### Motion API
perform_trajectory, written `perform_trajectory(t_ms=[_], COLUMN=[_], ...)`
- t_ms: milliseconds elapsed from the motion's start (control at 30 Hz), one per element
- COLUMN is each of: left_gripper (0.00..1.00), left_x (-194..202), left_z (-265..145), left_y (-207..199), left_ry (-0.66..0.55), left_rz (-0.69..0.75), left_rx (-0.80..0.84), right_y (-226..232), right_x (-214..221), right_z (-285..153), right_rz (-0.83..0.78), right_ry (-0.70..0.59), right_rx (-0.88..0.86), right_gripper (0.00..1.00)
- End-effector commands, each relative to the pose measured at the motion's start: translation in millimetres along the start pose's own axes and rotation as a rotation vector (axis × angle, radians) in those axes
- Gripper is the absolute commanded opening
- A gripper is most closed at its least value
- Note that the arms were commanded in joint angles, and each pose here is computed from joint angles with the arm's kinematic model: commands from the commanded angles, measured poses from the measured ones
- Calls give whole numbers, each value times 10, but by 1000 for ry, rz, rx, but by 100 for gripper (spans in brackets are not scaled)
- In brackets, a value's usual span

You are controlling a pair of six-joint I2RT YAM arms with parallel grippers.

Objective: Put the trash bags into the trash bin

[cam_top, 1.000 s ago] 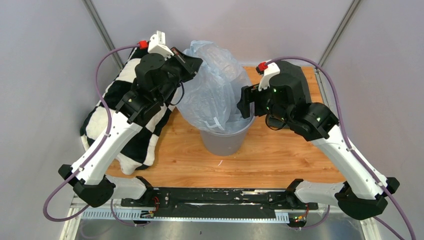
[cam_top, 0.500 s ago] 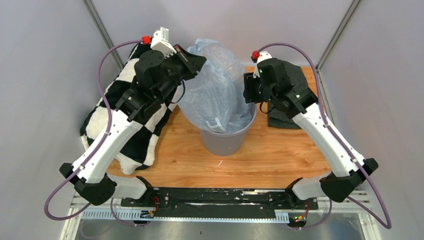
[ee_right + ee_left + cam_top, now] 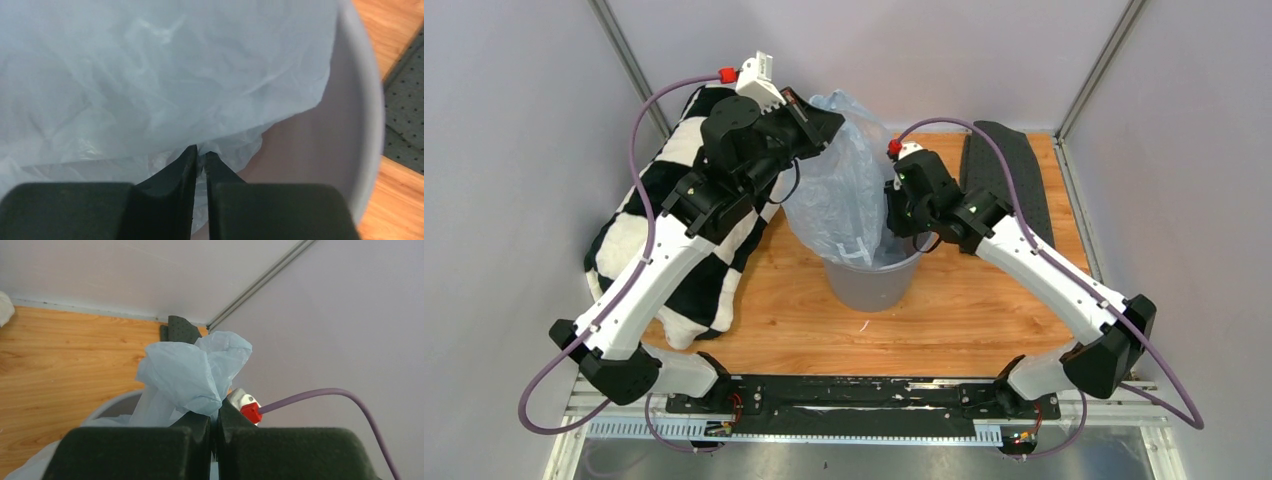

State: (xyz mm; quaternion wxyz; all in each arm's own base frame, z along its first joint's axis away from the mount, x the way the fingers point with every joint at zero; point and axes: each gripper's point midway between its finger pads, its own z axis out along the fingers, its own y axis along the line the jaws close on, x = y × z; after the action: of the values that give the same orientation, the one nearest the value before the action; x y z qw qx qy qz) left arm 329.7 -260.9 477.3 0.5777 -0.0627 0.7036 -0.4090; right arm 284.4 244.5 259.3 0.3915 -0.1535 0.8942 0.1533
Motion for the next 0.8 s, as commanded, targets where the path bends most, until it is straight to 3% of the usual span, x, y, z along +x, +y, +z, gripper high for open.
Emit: perform_trajectory(t_ms=[0, 133, 433, 567, 767], left_gripper=[0, 0, 0, 0, 0], left_x=[68, 154, 301, 336, 440], left_z=[46, 89, 232, 303, 353], left_y=[3, 47, 24, 28, -39], left_ry=[33, 64, 145, 161, 205], left_rz=[21, 52, 104, 114, 94], left_rx=[18, 12, 30, 28, 61], right_y=[54, 18, -13, 112, 501], right_x=[34, -134, -275, -296, -262], right_z=[16, -338, -952, -1150, -1255], right_rz=[25, 51, 66, 22, -30], right_ry=[-7, -88, -207, -237, -236], right_rx=[4, -7, -69, -163, -260], right_gripper=[17, 39, 73, 79, 80])
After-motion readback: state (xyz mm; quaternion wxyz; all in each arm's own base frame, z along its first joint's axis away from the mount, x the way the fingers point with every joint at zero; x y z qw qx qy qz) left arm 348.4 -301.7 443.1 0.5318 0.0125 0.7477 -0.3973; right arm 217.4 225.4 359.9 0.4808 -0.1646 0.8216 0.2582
